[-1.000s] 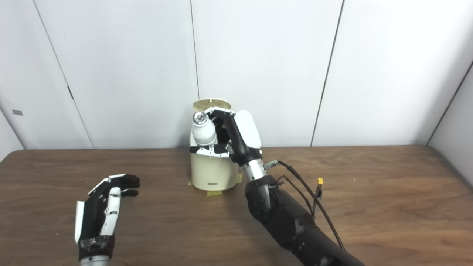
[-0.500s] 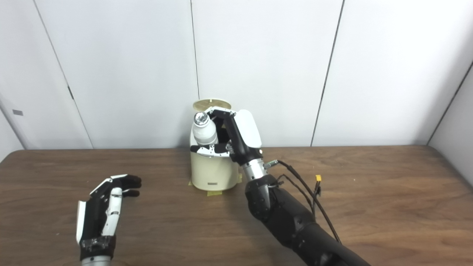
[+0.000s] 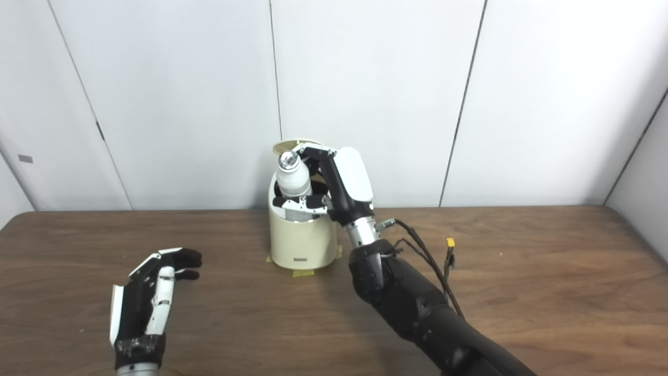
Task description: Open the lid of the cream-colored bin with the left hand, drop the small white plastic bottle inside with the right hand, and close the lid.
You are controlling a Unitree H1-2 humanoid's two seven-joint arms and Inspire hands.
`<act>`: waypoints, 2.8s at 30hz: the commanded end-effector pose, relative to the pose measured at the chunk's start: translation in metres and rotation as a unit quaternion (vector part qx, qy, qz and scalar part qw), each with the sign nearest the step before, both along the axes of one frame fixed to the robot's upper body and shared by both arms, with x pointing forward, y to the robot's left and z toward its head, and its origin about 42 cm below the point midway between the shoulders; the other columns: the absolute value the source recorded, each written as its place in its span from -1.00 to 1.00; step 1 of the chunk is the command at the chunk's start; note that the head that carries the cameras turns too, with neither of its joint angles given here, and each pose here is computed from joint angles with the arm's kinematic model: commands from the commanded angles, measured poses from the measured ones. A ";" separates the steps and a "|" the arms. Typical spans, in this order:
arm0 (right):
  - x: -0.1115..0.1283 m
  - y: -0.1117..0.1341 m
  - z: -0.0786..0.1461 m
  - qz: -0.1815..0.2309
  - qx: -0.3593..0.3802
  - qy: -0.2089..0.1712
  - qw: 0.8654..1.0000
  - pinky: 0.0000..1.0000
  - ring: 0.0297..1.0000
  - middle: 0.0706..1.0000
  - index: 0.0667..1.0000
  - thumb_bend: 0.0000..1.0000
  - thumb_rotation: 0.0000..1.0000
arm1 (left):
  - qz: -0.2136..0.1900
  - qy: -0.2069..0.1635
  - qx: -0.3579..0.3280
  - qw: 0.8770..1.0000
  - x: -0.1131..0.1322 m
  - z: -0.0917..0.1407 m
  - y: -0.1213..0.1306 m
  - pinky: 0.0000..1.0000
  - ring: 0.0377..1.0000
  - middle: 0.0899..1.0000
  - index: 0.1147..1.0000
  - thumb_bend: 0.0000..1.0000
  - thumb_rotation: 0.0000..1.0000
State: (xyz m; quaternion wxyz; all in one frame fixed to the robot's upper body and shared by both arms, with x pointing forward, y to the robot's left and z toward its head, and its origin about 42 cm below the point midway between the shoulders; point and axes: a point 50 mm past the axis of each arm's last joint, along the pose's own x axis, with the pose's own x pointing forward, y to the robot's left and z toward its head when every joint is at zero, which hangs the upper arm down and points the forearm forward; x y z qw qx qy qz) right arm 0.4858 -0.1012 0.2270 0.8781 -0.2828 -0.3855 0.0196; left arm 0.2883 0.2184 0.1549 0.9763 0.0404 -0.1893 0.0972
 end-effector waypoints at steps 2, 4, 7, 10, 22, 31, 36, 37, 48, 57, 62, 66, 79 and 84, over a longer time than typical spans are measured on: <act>0.012 0.006 0.041 0.013 0.020 -0.048 0.999 -0.28 -0.18 -0.05 -0.15 0.04 -1.00 | 0.000 -0.040 0.004 0.999 0.002 0.019 -0.006 0.13 0.21 0.16 0.06 -0.72 0.37; 0.013 0.006 0.042 0.014 0.020 -0.046 0.999 -0.25 -0.16 -0.06 -0.15 0.04 -1.00 | -0.001 -0.041 0.003 0.999 0.002 0.020 -0.007 0.13 0.21 0.16 0.05 -0.73 0.37; 0.014 0.006 0.043 0.014 0.018 -0.044 0.999 -0.25 -0.16 -0.06 -0.15 0.04 -1.00 | -0.002 -0.040 -0.001 0.999 0.002 0.020 -0.008 0.13 0.21 0.15 0.05 -0.72 0.37; 0.014 0.005 0.040 0.013 0.015 -0.039 0.999 -0.25 -0.16 -0.05 -0.16 0.04 -1.00 | -0.002 -0.041 -0.004 0.999 0.002 0.021 -0.009 0.14 0.21 0.15 0.06 -0.72 0.37; 0.013 0.006 0.029 0.011 0.006 -0.033 0.999 -0.26 -0.17 -0.05 -0.15 0.04 -1.00 | 0.003 -0.039 -0.003 0.999 -0.001 0.022 -0.011 0.13 0.21 0.15 0.05 -0.74 0.35; 0.013 0.009 0.026 0.006 0.006 -0.029 1.000 -0.21 -0.14 -0.06 -0.14 0.04 -1.00 | 0.000 -0.040 -0.005 0.999 0.000 0.023 -0.012 0.15 0.22 0.16 0.05 -0.74 0.33; 0.012 0.009 0.023 0.006 0.005 -0.027 1.000 -0.17 -0.14 -0.07 -0.12 0.04 -1.00 | 0.001 -0.042 -0.005 0.999 0.000 0.023 -0.011 0.15 0.22 0.16 0.05 -0.73 0.33; 0.012 0.008 0.023 0.006 0.004 -0.028 1.000 -0.16 -0.13 -0.07 -0.12 0.04 -1.00 | 0.001 -0.040 -0.004 0.999 0.000 0.023 -0.011 0.15 0.22 0.16 0.05 -0.73 0.34; 0.012 0.004 0.025 0.000 0.010 -0.032 0.999 -0.13 -0.02 -0.09 -0.11 0.06 -1.00 | 0.002 -0.038 -0.005 0.999 0.000 0.022 -0.012 0.14 0.20 0.14 0.04 -0.73 0.34; 0.012 0.005 0.024 -0.004 0.006 -0.039 0.999 -0.13 0.00 -0.10 -0.09 0.06 -1.00 | -0.001 -0.041 -0.005 0.999 0.001 0.022 -0.011 0.16 0.21 0.15 0.05 -0.72 0.33; 0.012 0.006 0.024 -0.007 0.003 -0.042 0.999 -0.14 -0.04 -0.14 -0.04 0.06 -1.00 | 0.000 -0.040 -0.001 0.999 0.001 0.022 -0.010 0.15 0.21 0.15 0.05 -0.73 0.33; 0.012 0.006 0.023 -0.008 0.007 -0.039 0.999 -0.14 -0.06 -0.16 0.01 0.05 -0.99 | 0.000 -0.041 -0.003 0.999 0.001 0.022 -0.010 0.14 0.21 0.15 0.04 -0.73 0.32; 0.013 0.003 0.022 -0.014 0.004 -0.042 0.999 -0.07 0.04 0.12 0.26 0.84 -0.79 | 0.003 -0.041 0.000 0.999 0.001 0.022 -0.011 0.11 0.20 0.14 0.03 -0.74 0.35; 0.013 0.002 0.021 -0.018 0.001 -0.044 0.999 0.00 0.15 0.18 0.20 0.83 -0.78 | 0.000 -0.043 -0.002 0.999 0.002 0.022 -0.011 0.12 0.20 0.14 0.04 -0.73 0.34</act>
